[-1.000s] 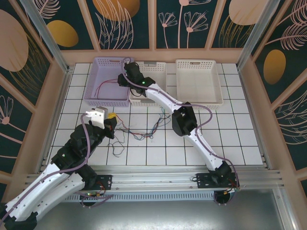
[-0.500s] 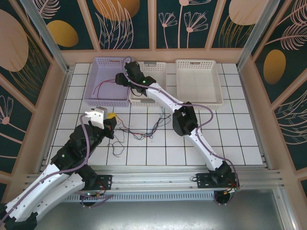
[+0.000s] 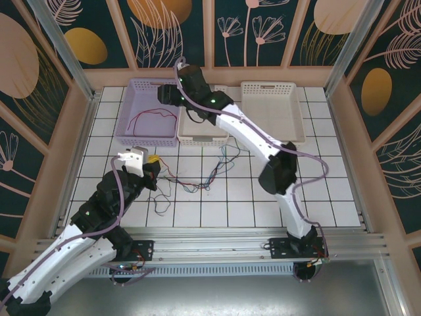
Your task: Untangle the cables
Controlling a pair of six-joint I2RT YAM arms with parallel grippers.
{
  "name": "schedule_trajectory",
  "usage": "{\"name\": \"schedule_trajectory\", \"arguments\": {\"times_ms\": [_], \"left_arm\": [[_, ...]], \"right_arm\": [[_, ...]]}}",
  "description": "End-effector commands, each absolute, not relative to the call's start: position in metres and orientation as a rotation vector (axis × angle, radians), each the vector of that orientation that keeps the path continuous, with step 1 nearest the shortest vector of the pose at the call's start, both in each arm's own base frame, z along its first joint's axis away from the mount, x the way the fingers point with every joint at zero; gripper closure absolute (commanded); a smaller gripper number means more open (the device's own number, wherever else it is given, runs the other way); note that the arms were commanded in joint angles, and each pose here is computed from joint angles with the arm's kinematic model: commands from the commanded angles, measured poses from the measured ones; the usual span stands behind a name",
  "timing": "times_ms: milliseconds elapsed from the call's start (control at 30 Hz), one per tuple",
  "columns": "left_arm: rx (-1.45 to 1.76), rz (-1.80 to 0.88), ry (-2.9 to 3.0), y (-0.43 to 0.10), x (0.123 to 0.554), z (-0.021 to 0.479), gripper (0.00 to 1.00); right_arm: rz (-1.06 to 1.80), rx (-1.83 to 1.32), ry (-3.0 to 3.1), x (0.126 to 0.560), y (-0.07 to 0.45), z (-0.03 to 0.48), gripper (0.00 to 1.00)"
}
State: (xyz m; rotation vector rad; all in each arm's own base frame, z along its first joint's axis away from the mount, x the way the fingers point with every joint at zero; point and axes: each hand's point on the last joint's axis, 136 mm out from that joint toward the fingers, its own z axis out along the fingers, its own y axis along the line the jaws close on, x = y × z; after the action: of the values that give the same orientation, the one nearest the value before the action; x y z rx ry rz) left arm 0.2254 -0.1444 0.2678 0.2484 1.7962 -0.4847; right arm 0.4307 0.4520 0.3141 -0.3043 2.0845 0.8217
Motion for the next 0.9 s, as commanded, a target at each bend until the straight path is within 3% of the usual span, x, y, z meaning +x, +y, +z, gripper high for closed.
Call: {"name": "schedule_trajectory", "arguments": {"times_ms": [0, 267, 500, 667, 867], "left_arm": [[0.233, -0.504, 1.784, -0.146, 0.227, 0.272, 1.0], [0.249, -0.561, 1.798, -0.162, 0.233, 0.283, 1.0], [0.31, -0.846, 1.732, -0.215, 0.238, 0.327, 1.0], [0.425, -0.947, 1.723, -0.253, 0.248, 0.346, 1.0], [0.602, -0.963, 1.748, -0.286, 0.256, 0.351, 1.0]], "right_arm": [[0.773, -0.334, 2.079, 0.399, 0.423, 0.318, 0.33], [0.888, -0.276, 2.14, 0.299, 0.332, 0.263, 0.27], [1.139, -0.257, 2.207, 0.22, 0.306, 0.201, 0.25], [1.204, -0.297, 2.181, 0.188, 0.301, 0.185, 0.21], [1.036, -0.352, 2.15, 0.181, 0.288, 0.161, 0.21]]}}
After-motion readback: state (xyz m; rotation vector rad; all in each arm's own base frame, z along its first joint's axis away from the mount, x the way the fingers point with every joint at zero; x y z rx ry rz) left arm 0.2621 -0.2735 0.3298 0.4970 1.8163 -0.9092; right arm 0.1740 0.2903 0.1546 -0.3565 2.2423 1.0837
